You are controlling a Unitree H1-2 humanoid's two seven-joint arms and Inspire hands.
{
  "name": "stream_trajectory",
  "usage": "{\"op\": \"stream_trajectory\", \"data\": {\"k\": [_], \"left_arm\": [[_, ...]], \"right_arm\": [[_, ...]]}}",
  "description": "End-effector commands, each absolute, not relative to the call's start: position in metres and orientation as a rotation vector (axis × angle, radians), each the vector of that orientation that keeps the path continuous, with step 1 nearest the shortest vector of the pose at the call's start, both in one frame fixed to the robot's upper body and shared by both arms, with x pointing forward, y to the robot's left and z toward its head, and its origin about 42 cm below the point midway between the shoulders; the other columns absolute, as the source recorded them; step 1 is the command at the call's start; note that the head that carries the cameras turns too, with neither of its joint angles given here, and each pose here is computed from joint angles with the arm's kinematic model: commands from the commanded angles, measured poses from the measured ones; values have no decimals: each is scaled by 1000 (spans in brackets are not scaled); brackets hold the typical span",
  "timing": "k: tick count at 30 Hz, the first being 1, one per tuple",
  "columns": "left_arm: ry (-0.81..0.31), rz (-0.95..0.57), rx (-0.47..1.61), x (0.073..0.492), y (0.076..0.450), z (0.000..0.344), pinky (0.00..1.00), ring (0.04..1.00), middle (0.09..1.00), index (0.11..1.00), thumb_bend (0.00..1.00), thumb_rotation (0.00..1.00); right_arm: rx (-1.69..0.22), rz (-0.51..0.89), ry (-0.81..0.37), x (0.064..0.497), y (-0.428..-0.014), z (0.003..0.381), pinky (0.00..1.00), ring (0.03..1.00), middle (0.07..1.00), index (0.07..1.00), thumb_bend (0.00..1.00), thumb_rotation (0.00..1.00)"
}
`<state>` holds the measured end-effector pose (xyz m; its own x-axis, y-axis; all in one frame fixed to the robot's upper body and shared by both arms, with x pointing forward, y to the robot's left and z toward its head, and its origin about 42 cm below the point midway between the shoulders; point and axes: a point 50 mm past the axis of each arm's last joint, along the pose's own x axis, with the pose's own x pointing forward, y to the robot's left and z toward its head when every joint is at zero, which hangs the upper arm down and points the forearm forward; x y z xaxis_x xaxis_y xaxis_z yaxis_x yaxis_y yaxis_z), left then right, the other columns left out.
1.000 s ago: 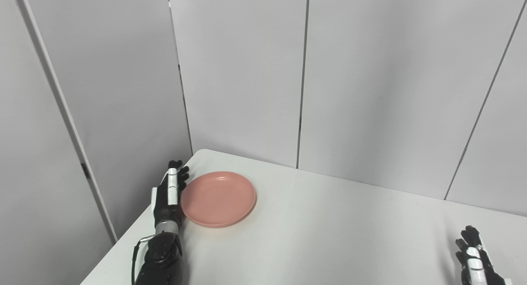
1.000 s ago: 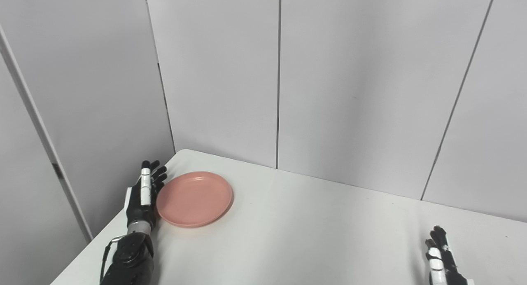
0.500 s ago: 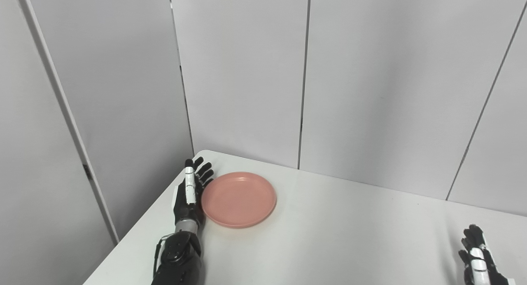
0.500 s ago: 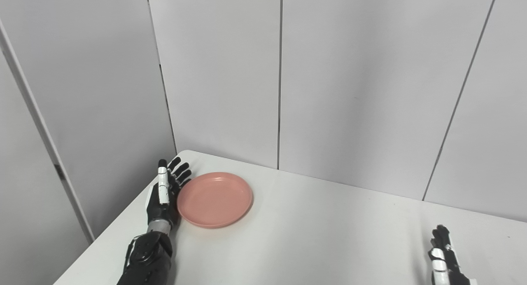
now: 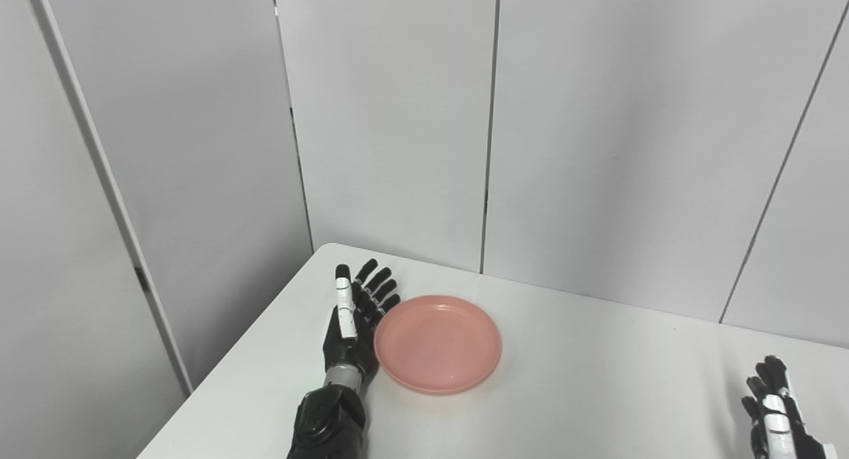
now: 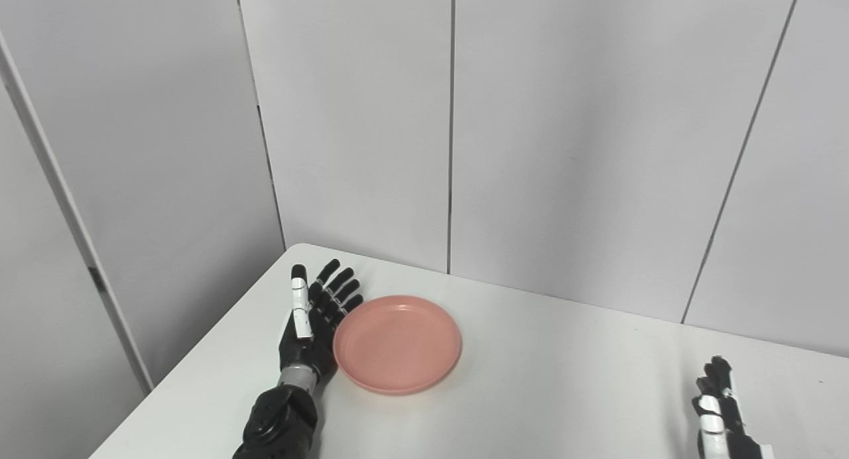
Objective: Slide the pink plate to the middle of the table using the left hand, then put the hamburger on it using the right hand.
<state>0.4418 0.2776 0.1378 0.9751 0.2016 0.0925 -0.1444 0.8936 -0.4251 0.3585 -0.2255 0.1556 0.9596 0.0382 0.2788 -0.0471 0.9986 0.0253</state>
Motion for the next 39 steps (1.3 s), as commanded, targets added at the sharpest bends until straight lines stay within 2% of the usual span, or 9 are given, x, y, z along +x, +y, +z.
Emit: {"op": "stream_trajectory", "data": {"k": [1,9,16,21,27,29,30,33,39], "left_arm": [[-115,145,-424,441,269,136,799,830,825,825,836,987],[-88,87,-417,439,241,123,813,847,839,832,841,972],[-56,40,-382,430,212,115,840,880,867,859,799,993],[-35,15,-370,422,187,105,842,887,868,859,805,992],[-7,-18,-367,414,158,102,891,913,895,884,823,996],[8,-41,-356,411,151,101,901,914,895,889,829,1000],[11,-49,-354,410,148,101,905,911,892,886,815,1000],[9,-66,-348,405,141,102,903,906,887,880,793,1000],[-8,-84,-313,394,131,103,894,897,884,879,766,1000]], "right_arm": [[35,59,-338,360,-222,172,1000,1000,1000,1000,455,976],[38,8,-309,360,-216,176,1000,1000,986,995,383,968],[67,-9,-271,361,-213,182,1000,1000,992,999,393,976],[72,-6,-267,363,-215,179,1000,1000,988,1000,419,969],[75,-7,-266,365,-217,174,1000,1000,976,992,453,919],[72,-15,-269,366,-217,171,1000,999,969,984,490,884],[72,-17,-269,366,-217,169,1000,989,965,982,545,854],[75,-5,-266,368,-215,165,1000,985,966,984,591,833],[48,11,-262,370,-202,163,1000,981,970,996,644,897]]}}
